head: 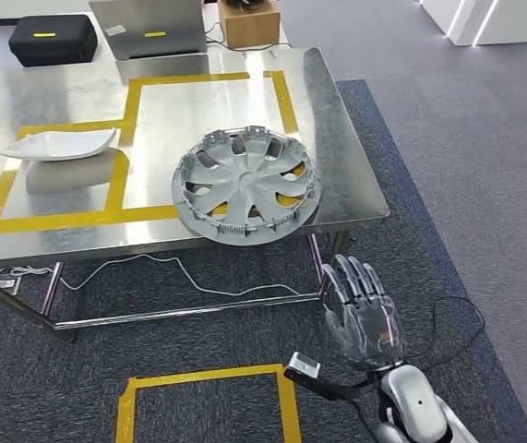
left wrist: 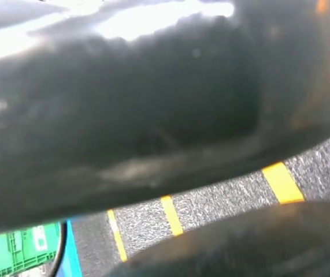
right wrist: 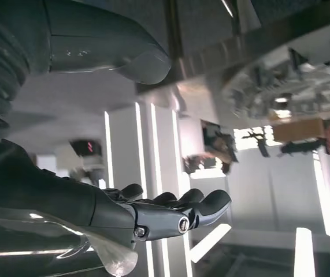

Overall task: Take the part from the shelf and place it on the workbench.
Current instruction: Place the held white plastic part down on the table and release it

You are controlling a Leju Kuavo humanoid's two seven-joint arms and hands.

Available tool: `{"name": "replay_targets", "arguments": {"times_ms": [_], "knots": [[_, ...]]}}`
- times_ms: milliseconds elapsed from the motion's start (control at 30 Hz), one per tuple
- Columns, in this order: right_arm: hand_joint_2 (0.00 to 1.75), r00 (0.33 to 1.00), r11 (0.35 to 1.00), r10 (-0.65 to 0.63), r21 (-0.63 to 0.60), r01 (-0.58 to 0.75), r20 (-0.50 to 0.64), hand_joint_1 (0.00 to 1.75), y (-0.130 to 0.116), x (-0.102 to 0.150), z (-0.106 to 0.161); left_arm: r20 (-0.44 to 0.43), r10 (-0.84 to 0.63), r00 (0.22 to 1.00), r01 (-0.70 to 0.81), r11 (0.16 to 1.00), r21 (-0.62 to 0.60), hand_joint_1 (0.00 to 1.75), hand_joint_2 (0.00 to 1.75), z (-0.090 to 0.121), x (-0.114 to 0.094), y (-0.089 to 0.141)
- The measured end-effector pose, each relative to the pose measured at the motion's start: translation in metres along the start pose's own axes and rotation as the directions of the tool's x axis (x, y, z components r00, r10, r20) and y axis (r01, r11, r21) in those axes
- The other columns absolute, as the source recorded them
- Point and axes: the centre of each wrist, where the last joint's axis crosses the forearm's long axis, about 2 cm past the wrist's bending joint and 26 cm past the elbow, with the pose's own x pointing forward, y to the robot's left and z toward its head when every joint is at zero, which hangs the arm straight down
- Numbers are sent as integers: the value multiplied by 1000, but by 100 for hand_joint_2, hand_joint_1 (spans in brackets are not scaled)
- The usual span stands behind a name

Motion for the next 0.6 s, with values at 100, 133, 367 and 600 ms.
{"name": "replay_targets", "arguments": {"times_ms": [100, 133, 367, 600], "knots": [[175, 991, 995, -95, 14, 97, -92, 0, 8, 4, 23, -8, 8, 1000, -8, 1000, 1, 0, 0, 1, -3, -4], [175, 986, 993, -117, 21, 120, -117, 0, 10, 4, 29, -10, 9, 1000, -9, 1000, 1, 0, 0, 1, -4, -6], [175, 875, 937, -284, 81, 340, -393, 0, 47, -5, 73, 7, 25, 1000, -25, 999, 27, 0, 0, 3, -2, -13], [175, 771, 883, -183, 243, 401, -610, 0, 105, -34, 141, 30, 41, 999, -41, 999, 28, 0, 0, 6, 0, -27]]}}
